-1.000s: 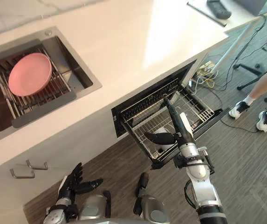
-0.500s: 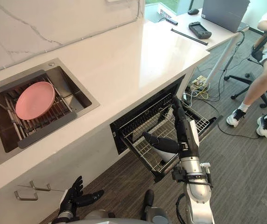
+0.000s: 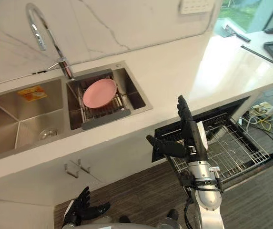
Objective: Walk over to the sink, pick up the cup, carry it to the dishwasher, place the cup inside the dishwasher, then close the dishwasher door
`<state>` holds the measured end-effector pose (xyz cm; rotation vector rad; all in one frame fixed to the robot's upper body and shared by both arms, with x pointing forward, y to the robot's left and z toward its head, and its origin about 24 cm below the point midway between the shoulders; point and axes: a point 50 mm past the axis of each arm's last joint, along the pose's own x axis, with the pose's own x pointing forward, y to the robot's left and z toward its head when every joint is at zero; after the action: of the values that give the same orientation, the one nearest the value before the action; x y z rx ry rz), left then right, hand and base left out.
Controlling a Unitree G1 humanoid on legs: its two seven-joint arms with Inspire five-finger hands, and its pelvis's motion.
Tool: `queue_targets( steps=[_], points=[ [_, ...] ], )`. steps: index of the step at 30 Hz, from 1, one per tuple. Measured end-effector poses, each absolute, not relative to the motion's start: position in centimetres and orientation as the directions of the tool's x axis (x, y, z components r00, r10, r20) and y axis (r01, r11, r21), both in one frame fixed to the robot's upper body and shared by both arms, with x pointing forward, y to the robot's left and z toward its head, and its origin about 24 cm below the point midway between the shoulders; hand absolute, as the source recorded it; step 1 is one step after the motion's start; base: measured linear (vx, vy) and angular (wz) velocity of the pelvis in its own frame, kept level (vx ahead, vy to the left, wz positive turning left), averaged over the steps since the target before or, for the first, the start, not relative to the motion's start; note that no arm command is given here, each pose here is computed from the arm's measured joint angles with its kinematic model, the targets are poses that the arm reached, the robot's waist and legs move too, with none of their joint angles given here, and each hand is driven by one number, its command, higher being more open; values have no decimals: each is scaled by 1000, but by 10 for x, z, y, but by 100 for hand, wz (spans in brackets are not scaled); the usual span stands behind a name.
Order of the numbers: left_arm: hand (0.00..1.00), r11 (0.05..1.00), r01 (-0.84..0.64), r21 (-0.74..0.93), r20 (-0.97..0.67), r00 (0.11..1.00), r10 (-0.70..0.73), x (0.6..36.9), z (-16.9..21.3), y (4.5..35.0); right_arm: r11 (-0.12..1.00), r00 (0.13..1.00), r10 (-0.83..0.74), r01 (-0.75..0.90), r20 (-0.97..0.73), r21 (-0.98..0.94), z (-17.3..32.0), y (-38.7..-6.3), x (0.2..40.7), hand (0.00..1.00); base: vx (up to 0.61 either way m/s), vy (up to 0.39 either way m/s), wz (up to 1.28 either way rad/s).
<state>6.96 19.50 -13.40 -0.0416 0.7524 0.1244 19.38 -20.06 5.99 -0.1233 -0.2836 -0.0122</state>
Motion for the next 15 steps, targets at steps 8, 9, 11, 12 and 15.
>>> queue_targets(
  steps=[8, 9, 11, 12, 15],
  points=[
    [100, 997, -38, 67, -696, 714, 74, 77, -132, 210, 994, 962, -34, 61, 271, -94, 57, -202, 196, 100, 198, -21, 110],
    [100, 997, -35, 71, -696, 714, 75, 77, -132, 211, 994, 961, -28, 56, 276, -94, 58, -201, 197, 100, 170, -162, 80],
    [100, 996, -51, 67, -705, 704, 84, 75, -134, 210, 994, 959, -12, 43, 282, -104, 60, -202, 198, 100, 164, -150, 50],
    [100, 997, -63, 49, -709, 700, 79, 72, -135, 205, 995, 957, -12, 41, 291, -95, 62, -202, 198, 100, 136, -105, 14],
    [100, 995, -95, 40, -706, 701, 96, 69, -135, 202, 995, 951, -6, 36, 309, -91, 67, -201, 200, 100, 99, -93, 6]
  ],
)
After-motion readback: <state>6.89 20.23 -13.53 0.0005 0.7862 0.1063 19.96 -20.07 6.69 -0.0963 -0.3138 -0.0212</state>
